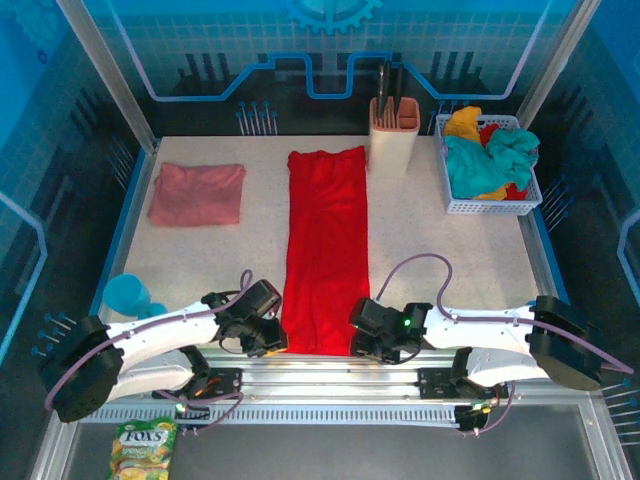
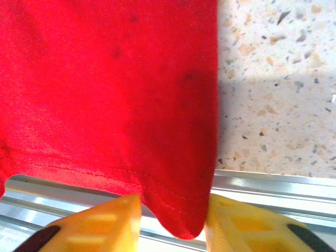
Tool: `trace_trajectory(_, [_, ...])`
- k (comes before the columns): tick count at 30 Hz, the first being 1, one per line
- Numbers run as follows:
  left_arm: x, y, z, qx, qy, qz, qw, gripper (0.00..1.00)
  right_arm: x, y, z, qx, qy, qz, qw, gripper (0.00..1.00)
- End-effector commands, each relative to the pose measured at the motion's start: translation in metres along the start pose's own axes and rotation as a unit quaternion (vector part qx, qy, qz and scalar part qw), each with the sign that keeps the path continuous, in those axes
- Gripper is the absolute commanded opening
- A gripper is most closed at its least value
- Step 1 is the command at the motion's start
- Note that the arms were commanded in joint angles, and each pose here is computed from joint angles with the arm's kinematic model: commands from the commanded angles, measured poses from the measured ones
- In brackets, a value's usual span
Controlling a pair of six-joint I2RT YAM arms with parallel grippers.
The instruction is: Fold and stack the t-shirts
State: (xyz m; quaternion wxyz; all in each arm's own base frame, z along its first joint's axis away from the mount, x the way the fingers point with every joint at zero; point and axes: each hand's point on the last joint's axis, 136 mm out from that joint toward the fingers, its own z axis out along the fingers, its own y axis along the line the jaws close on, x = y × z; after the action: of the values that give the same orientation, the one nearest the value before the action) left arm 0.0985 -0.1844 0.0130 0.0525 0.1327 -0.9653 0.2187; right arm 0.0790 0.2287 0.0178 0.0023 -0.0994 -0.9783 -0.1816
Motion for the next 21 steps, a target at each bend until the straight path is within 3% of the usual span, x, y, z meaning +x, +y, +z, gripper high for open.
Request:
trace_trajectory(1, [-0.013, -0.011, -0.004, 0.004, -0.028, 0.017, 0.999, 0.2, -0.005, -0.009, 0.003, 0.013, -0.009, 0.003, 1.0, 0.34])
trace_trajectory(5, [-0.015, -0.014, -0.005, 0.005, -0.034, 0.017, 0.999, 0.12, -0.005, -0.009, 0.006, 0.01, -0.007, 0.001, 1.0, 0.27])
trace_trajectory(10, [-0.016, -0.018, -0.007, 0.013, -0.036, 0.011, 0.999, 0.0, -0.007, -0.006, 0.005, 0.007, -0.006, -0.004, 1.0, 0.09])
trace_trajectory(13, [-0.017, -0.022, -0.013, 0.011, -0.039, 0.013, 0.999, 0.0, -0.009, -0.003, -0.001, 0.007, -0.007, -0.011, 1.0, 0.0])
trace_trajectory(21, [-0.023, -0.043, -0.041, 0.006, -0.049, 0.018, 0.999, 0.0, -0.029, 0.009, -0.032, -0.006, -0.013, -0.022, 1.0, 0.0])
